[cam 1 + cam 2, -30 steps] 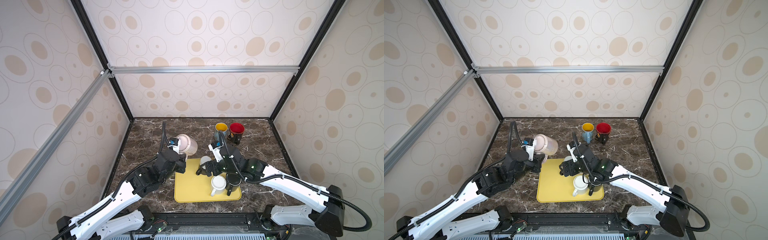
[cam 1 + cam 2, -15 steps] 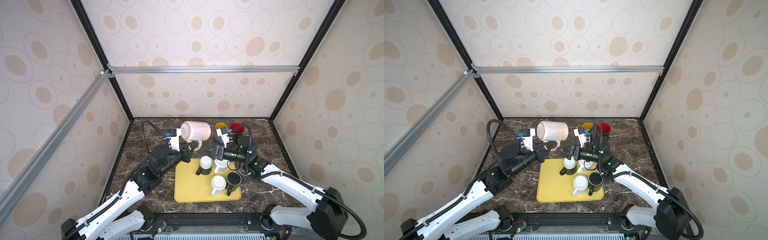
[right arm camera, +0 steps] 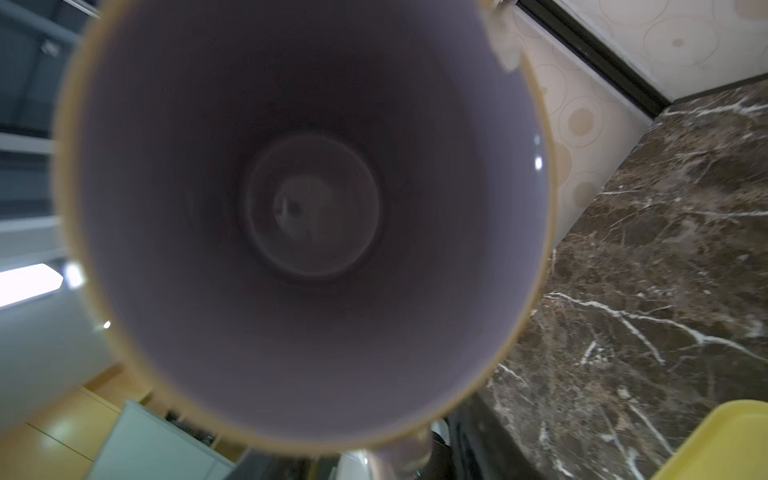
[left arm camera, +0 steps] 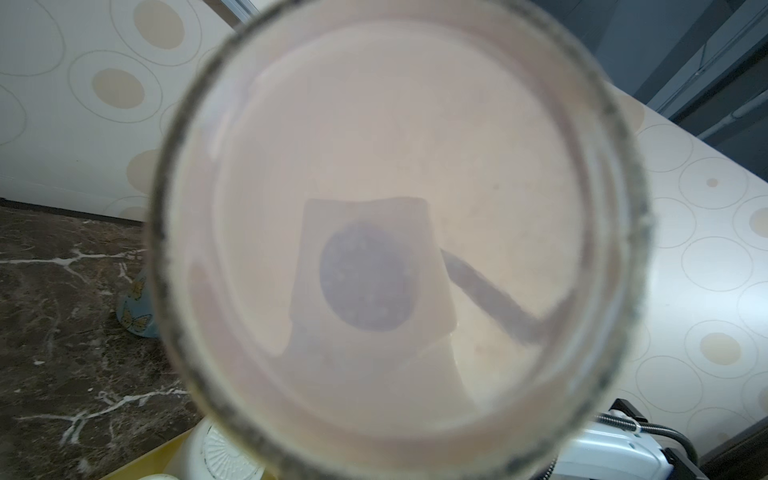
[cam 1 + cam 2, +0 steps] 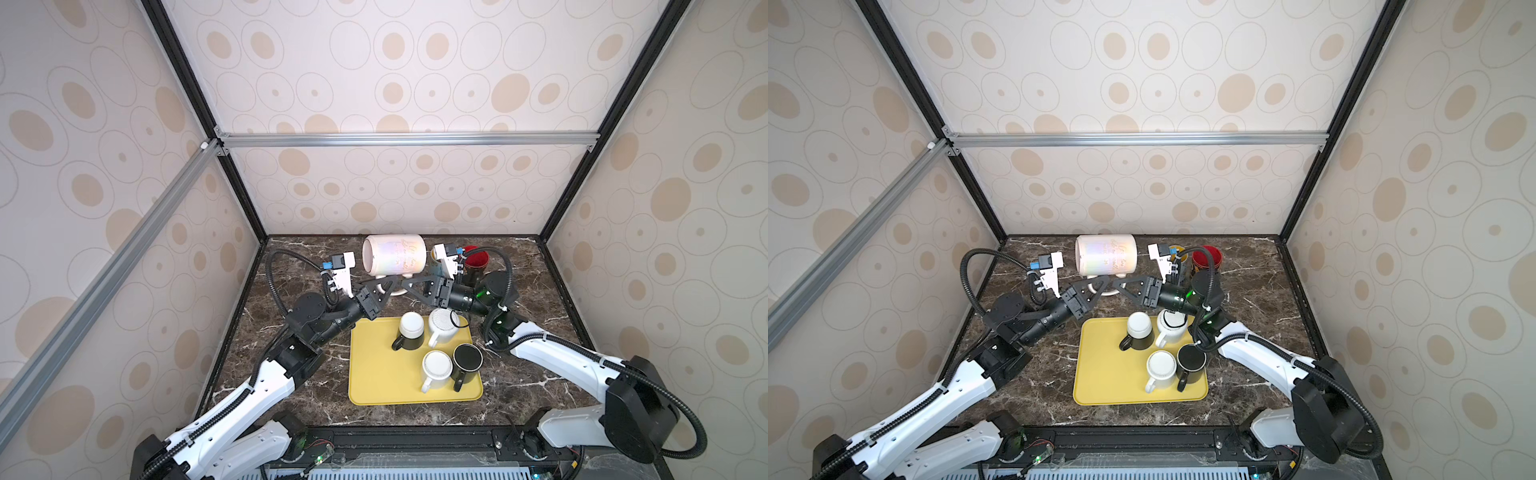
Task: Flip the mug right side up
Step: 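Grasp the pink mug rim with the right gripper, then open the left gripper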
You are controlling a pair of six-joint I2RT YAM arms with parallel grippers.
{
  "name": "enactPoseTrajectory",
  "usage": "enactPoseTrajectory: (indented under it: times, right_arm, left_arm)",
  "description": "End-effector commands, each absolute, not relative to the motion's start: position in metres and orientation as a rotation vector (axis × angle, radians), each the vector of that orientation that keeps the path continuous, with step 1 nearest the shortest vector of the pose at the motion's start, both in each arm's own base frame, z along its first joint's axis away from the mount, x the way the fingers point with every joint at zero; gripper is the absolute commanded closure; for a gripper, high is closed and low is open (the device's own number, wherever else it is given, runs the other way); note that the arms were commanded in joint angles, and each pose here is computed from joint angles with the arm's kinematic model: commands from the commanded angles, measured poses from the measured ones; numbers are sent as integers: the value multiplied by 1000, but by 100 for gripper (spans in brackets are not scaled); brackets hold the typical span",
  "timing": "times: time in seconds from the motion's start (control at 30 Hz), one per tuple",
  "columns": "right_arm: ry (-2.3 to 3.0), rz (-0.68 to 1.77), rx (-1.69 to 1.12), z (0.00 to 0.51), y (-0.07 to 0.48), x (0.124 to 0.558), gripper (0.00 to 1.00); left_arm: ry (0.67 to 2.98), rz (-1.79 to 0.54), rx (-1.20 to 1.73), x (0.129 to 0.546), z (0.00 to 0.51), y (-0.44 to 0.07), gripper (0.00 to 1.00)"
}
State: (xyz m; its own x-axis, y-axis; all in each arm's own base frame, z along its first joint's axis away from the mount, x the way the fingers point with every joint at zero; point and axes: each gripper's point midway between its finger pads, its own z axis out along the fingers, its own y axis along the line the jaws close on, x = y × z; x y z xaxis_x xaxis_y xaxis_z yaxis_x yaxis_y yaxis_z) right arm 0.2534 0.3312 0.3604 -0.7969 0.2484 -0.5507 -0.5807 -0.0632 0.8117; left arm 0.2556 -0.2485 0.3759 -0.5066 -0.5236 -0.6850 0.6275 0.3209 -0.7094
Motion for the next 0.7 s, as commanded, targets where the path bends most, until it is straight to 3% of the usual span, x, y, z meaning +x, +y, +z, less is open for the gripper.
enactPoseTrajectory:
  times: [0.0, 0.27, 0.3, 0.37, 0.47, 0.5, 0.53, 0.57, 0.6, 0.67]
  right_arm:
    - [1511, 1978, -413, 401, 328, 246, 69]
    - [1500, 1988, -418, 404, 330, 248, 73]
    - [1500, 1991, -424, 404, 331, 248, 77]
    - [1504, 1993, -428, 404, 332, 248, 99]
    - [1507, 1971, -405, 402, 331, 252, 100]
    - [1513, 1951, -385, 400, 330, 255, 100]
    - [1518, 1925, -373, 398, 329, 257, 100]
    - [1524, 1901, -375, 397, 328, 258, 100]
    - [1548, 1874, -373, 394, 329, 261, 100]
    - [1554, 1839, -372, 394, 328, 263, 100]
  left_arm:
    - [1294, -1553, 164, 234, 439, -241, 100]
    - [1298, -1620, 158, 235, 428, -247, 100]
    - [1305, -1623, 155, 236, 426, -248, 100]
    - [1315, -1619, 153, 238, 424, -249, 100]
    - [1375, -1568, 128, 247, 414, -249, 100]
    - [1422, -1517, 106, 254, 408, -246, 70]
    - [1461, -1459, 92, 260, 402, -242, 47]
    - [1485, -1408, 79, 263, 398, -237, 34]
    - [1519, -1340, 48, 269, 393, -229, 3]
    - [1596, -1190, -17, 279, 381, -210, 0]
